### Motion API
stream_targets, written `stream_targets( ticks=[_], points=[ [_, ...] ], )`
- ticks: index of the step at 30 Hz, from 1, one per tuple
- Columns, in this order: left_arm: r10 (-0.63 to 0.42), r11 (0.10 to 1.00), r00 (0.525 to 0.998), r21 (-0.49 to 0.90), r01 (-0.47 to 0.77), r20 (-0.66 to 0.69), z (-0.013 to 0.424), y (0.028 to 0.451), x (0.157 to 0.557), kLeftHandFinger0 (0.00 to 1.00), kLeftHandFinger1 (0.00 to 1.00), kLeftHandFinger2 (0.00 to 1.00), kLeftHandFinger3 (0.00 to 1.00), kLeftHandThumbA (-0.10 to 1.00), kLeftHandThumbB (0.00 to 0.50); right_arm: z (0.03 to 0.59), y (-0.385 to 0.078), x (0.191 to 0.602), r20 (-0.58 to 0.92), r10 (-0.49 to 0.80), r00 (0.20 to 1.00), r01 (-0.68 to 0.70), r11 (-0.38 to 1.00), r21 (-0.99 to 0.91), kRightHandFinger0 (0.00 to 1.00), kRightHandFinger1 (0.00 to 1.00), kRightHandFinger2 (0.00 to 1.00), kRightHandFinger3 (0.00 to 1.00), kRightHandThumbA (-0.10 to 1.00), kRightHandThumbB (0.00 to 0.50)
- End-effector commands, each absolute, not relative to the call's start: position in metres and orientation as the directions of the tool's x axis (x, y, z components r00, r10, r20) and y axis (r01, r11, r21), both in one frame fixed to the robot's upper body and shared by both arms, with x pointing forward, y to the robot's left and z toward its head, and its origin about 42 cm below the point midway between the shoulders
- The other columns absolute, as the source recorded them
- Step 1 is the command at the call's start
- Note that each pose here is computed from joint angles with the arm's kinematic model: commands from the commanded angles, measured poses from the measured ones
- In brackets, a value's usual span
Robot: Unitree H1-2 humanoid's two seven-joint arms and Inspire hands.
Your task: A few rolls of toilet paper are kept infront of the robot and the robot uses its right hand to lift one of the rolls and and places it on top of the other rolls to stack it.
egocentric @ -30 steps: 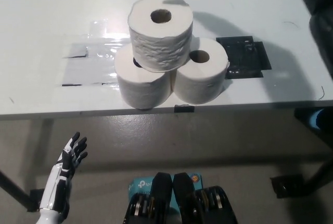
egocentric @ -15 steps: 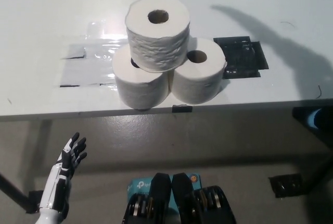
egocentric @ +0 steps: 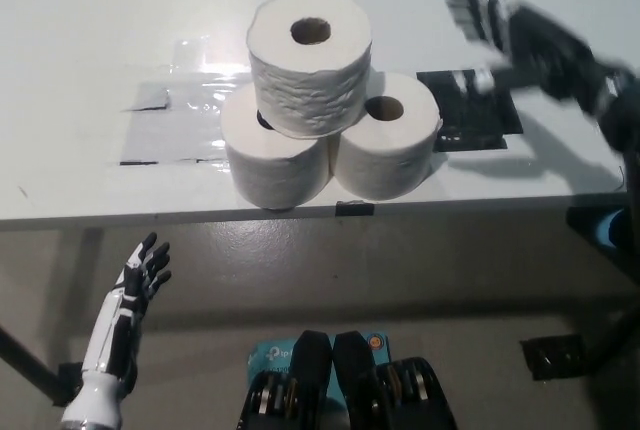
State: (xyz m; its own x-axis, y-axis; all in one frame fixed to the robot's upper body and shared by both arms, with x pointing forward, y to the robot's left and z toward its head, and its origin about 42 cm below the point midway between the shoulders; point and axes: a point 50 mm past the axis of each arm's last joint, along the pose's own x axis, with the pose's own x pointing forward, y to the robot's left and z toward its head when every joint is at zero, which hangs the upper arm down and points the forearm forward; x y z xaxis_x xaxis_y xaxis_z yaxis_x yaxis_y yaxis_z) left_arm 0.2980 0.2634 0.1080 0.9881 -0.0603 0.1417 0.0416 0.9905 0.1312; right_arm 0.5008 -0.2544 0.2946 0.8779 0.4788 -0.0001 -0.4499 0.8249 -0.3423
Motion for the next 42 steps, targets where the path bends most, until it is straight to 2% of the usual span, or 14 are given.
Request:
stream_targets(
  ticks=[1, 7, 9, 13, 15, 18, 22, 25, 27, 29, 30, 33, 38, 42],
  points=[
    [-0.07, 0.992, 0.958, 0.125, 0.036, 0.28, 0.147, 0.269, 0.343, 1.0, 1.0, 1.0, 1.0, 1.0, 0.064, 0.435, -0.33, 0.239, 0.945, 0.175, 0.278, -0.153, 0.979, -0.136, 1.0, 1.0, 1.0, 1.0, 1.0, 0.35],
    [-0.075, 0.99, 0.956, 0.136, 0.037, 0.283, 0.15, 0.269, 0.343, 1.0, 1.0, 1.0, 1.0, 1.0, 0.066, 0.402, -0.313, 0.225, 0.949, 0.138, 0.285, -0.172, 0.981, -0.091, 1.0, 1.0, 1.0, 1.0, 1.0, 0.375],
    [-0.082, 0.989, 0.956, 0.14, 0.044, 0.283, 0.148, 0.268, 0.342, 1.0, 1.0, 1.0, 1.0, 1.0, 0.068, 0.388, -0.308, 0.224, 0.935, 0.132, 0.329, -0.186, 0.98, -0.073, 1.0, 1.0, 1.0, 1.0, 1.0, 0.395],
    [-0.089, 0.989, 0.958, 0.134, 0.054, 0.272, 0.143, 0.268, 0.336, 1.0, 1.0, 1.0, 1.0, 1.0, 0.053, 0.341, -0.287, 0.241, 0.848, 0.122, 0.516, -0.215, 0.977, -0.009, 1.0, 1.0, 1.0, 1.0, 1.0, 0.43],
    [-0.091, 0.989, 0.96, 0.137, 0.056, 0.265, 0.141, 0.268, 0.333, 1.0, 1.0, 1.0, 1.0, 1.0, 0.039, 0.308, -0.276, 0.257, 0.802, 0.113, 0.586, -0.213, 0.977, 0.018, 1.0, 1.0, 1.0, 1.0, 1.0, 0.327],
    [-0.086, 0.99, 0.964, 0.129, 0.055, 0.25, 0.137, 0.269, 0.326, 1.0, 1.0, 1.0, 1.0, 1.0, 0.051, 0.249, -0.256, 0.282, 0.66, 0.105, 0.744, -0.184, 0.982, 0.052, 1.0, 1.0, 1.0, 1.0, 1.0, 0.31],
    [-0.094, 0.989, 0.967, 0.13, 0.064, 0.235, 0.13, 0.27, 0.318, 1.0, 1.0, 1.0, 1.0, 1.0, 0.052, 0.192, -0.239, 0.301, 0.504, 0.097, 0.858, -0.161, 0.983, 0.086, 1.0, 1.0, 1.0, 1.0, 1.0, 0.257],
    [-0.094, 0.99, 0.968, 0.129, 0.065, 0.233, 0.13, 0.27, 0.319, 1.0, 1.0, 1.0, 1.0, 1.0, 0.049, 0.17, -0.23, 0.317, 0.443, 0.126, 0.888, -0.173, 0.983, 0.067, 1.0, 1.0, 1.0, 1.0, 1.0, 0.235],
    [-0.087, 0.99, 0.97, 0.127, 0.059, 0.228, 0.13, 0.269, 0.316, 1.0, 1.0, 1.0, 1.0, 1.0, 0.069, 0.159, -0.227, 0.321, 0.404, 0.13, 0.905, -0.167, 0.984, 0.058, 1.0, 1.0, 1.0, 1.0, 1.0, 0.265],
    [-0.081, 0.991, 0.97, 0.126, 0.053, 0.23, 0.13, 0.269, 0.316, 1.0, 1.0, 1.0, 1.0, 1.0, 0.086, 0.151, -0.223, 0.325, 0.378, 0.15, 0.914, -0.18, 0.983, 0.044, 1.0, 1.0, 1.0, 1.0, 1.0, 0.26],
    [-0.091, 0.991, 0.968, 0.122, 0.064, 0.233, 0.13, 0.271, 0.314, 1.0, 1.0, 1.0, 1.0, 1.0, 0.072, 0.144, -0.22, 0.327, 0.358, 0.164, 0.919, -0.189, 0.981, 0.036, 1.0, 1.0, 1.0, 1.0, 1.0, 0.225],
    [-0.088, 0.992, 0.97, 0.113, 0.063, 0.228, 0.128, 0.271, 0.309, 1.0, 1.0, 1.0, 1.0, 1.0, 0.072, 0.136, -0.216, 0.326, 0.345, 0.175, 0.922, -0.197, 0.98, 0.029, 1.0, 1.0, 1.0, 1.0, 1.0, 0.183],
    [-0.093, 0.991, 0.97, 0.115, 0.068, 0.223, 0.122, 0.268, 0.3, 1.0, 1.0, 1.0, 1.0, 1.0, 0.039, 0.138, -0.21, 0.329, 0.355, 0.183, 0.917, -0.203, 0.979, 0.019, 1.0, 1.0, 1.0, 1.0, 1.0, 0.14],
    [-0.082, 0.993, 0.973, 0.101, 0.061, 0.214, 0.119, 0.267, 0.291, 1.0, 1.0, 1.0, 1.0, 1.0, 0.055, 0.133, -0.203, 0.326, 0.345, 0.179, 0.922, -0.206, 0.978, 0.043, 1.0, 1.0, 1.0, 1.0, 1.0, 0.129]
  ],
)
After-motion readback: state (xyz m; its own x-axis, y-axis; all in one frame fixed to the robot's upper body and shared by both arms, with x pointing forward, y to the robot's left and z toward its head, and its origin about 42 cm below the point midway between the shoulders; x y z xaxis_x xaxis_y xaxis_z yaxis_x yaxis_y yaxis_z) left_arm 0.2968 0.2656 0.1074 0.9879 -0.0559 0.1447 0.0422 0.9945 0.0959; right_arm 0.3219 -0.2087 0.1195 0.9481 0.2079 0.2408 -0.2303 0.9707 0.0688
